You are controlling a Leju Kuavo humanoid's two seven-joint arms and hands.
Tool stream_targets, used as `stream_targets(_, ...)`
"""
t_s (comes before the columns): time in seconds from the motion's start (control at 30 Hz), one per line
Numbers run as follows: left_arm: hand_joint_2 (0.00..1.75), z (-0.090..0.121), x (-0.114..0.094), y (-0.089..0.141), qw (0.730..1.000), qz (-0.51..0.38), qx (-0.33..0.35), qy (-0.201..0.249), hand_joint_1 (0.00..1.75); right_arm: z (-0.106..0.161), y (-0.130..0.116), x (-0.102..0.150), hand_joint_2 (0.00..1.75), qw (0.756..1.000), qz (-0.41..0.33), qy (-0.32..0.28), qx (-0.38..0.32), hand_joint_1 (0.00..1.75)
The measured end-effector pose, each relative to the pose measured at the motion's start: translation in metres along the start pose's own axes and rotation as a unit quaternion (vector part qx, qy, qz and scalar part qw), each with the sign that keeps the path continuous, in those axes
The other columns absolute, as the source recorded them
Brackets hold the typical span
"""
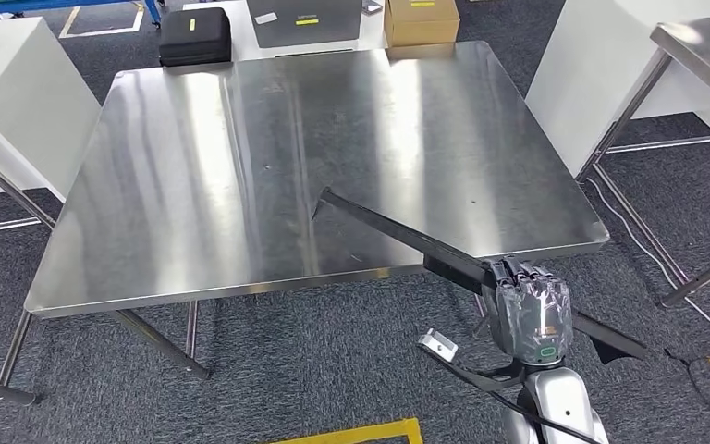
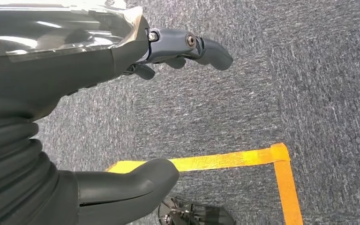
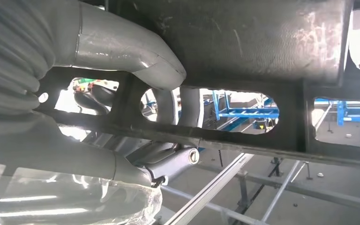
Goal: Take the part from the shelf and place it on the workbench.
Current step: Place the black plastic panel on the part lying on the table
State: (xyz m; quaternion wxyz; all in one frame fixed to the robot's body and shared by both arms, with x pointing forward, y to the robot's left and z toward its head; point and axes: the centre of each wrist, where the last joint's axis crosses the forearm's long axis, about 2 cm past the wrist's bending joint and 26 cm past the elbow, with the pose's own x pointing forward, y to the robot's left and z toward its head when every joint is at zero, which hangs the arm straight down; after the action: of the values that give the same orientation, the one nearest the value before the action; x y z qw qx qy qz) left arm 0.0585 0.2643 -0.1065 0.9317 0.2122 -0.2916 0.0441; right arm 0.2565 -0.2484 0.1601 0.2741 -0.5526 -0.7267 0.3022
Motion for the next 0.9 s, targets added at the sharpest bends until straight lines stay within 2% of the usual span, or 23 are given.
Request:
stream_targets(0.43, 1.75, 0.0, 0.0, 0.001, 1.0, 0.0, 0.002, -0.001, 0.0, -0.003, 0.003, -0.002, 1.75, 1.0, -0.004, 0.005, 0.001, 1.75)
stream_targets(0.7, 1.75, -0.002, 0.002, 0.001, 1.0, -0.008, -0.005, -0.01, 0.0, -0.03, 0.018, -0.023, 1.75, 1.0, -0.001, 0.008, 0.005, 1.75)
stream_targets(0.9, 1.75, -0.003, 0.005, 0.0, 1.0, -0.013, -0.011, -0.015, 0.0, -0.069, 0.032, -0.046, 1.75, 0.999, 0.033, 0.003, 0.004, 1.75)
